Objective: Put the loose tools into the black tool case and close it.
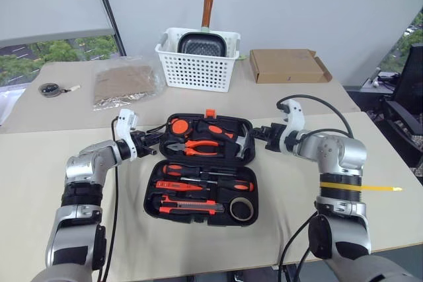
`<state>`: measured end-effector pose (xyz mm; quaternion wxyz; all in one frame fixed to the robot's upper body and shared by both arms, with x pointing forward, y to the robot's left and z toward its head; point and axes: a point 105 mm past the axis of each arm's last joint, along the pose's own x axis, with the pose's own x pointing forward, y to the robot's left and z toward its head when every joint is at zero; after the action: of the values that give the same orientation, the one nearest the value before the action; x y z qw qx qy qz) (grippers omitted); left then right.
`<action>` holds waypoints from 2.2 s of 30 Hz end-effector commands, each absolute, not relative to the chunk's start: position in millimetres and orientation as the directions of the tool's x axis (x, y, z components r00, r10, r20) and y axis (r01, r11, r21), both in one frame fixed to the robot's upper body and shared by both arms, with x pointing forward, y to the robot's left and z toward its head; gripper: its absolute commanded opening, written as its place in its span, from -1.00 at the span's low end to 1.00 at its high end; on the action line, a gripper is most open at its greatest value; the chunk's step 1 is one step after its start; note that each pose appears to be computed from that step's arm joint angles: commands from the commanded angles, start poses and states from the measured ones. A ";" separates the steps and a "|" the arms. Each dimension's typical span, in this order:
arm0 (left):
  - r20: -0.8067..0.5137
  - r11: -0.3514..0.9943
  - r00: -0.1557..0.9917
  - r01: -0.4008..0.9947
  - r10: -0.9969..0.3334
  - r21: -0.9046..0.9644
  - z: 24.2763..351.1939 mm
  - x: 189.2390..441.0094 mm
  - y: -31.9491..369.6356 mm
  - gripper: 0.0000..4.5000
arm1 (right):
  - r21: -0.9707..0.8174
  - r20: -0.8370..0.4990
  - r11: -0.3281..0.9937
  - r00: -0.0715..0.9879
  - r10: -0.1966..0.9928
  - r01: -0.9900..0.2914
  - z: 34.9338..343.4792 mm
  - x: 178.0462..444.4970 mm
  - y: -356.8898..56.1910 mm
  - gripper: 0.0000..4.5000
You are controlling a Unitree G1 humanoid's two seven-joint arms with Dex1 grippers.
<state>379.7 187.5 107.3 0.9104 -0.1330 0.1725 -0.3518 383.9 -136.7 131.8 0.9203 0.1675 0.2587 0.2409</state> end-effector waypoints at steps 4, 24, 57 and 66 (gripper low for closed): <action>-0.232 0.680 0.651 0.610 -0.723 -0.407 93.7 371.0 172.4 -1.00 | 0.478 -0.296 0.744 0.711 0.637 -0.467 161.7 374.0 -118.9 -0.69; -0.240 0.685 0.658 0.584 -0.714 -0.436 84.3 364.9 168.8 -1.00 | 0.506 -0.316 0.720 0.674 0.668 -0.476 159.8 346.1 -119.8 -0.38; -0.245 0.683 0.655 0.578 -0.715 -0.447 79.3 363.9 164.8 -1.00 | 0.554 -0.218 0.708 0.745 0.631 -0.438 188.4 337.4 -166.4 0.21; -0.242 0.680 0.654 0.580 -0.717 -0.448 79.7 364.5 163.3 -1.00 | 0.496 -0.386 0.741 0.650 0.655 -0.452 145.2 310.0 -160.9 0.21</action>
<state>372.4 171.6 100.7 0.9071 -0.1594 0.1639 -0.3535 314.2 -170.1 126.8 0.8881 0.1978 0.3109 0.2746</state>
